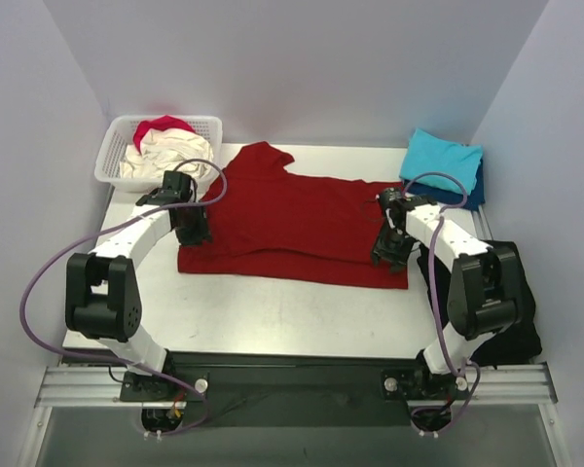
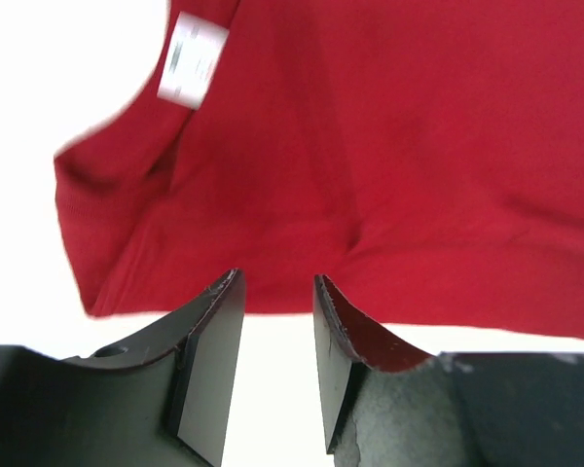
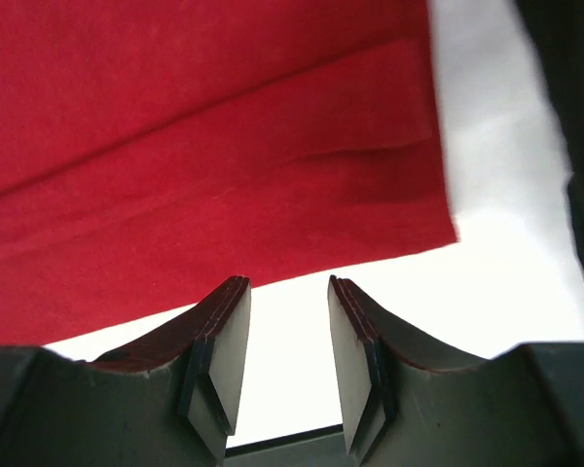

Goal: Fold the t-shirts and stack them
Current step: Fold the flattened tshirt in 1/3 of the way

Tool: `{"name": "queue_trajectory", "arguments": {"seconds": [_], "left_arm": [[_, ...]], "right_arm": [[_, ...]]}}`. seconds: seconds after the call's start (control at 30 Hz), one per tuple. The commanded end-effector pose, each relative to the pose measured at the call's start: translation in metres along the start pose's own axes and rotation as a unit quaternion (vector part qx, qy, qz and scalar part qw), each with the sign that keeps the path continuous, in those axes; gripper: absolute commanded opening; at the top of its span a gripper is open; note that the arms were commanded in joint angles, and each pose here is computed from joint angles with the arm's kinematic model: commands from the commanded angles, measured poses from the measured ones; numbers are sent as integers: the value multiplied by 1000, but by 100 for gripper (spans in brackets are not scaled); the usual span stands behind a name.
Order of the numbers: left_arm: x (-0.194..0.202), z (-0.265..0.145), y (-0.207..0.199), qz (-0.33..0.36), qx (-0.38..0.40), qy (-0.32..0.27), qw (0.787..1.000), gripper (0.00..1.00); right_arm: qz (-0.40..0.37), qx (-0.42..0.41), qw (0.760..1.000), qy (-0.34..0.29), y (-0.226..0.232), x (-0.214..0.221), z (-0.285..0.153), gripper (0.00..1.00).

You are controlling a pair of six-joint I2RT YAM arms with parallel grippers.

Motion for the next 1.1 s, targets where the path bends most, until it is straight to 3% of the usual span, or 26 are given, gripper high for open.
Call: {"name": "queue_trajectory", "arguments": {"seconds": [0.0, 0.47, 0.83, 1.07], "left_arm": [[13, -11, 6, -6, -31, 12, 999, 44], [31, 12, 19, -19, -122, 93, 988, 41], [55, 46, 32, -19, -163, 146, 975, 39], [84, 44, 44, -17, -178, 186, 966, 38]], "right_arm": [[-26, 21, 999, 26, 6, 9, 8, 37], [-52, 21, 996, 73, 27, 8, 34, 35], [-61, 36, 993, 96, 21, 20, 45, 35], [-70, 51, 990, 112, 9, 36, 48, 34]]}}
Point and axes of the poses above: each gripper's point midway between its finger pads, its own z axis out along the fingers, its own y axis along the line the jaws close on, x = y × z, the point moved 9 cm from there along -z, back along the fingers, and after that the axes turned 1 degree about z, right-handed, at the moved point
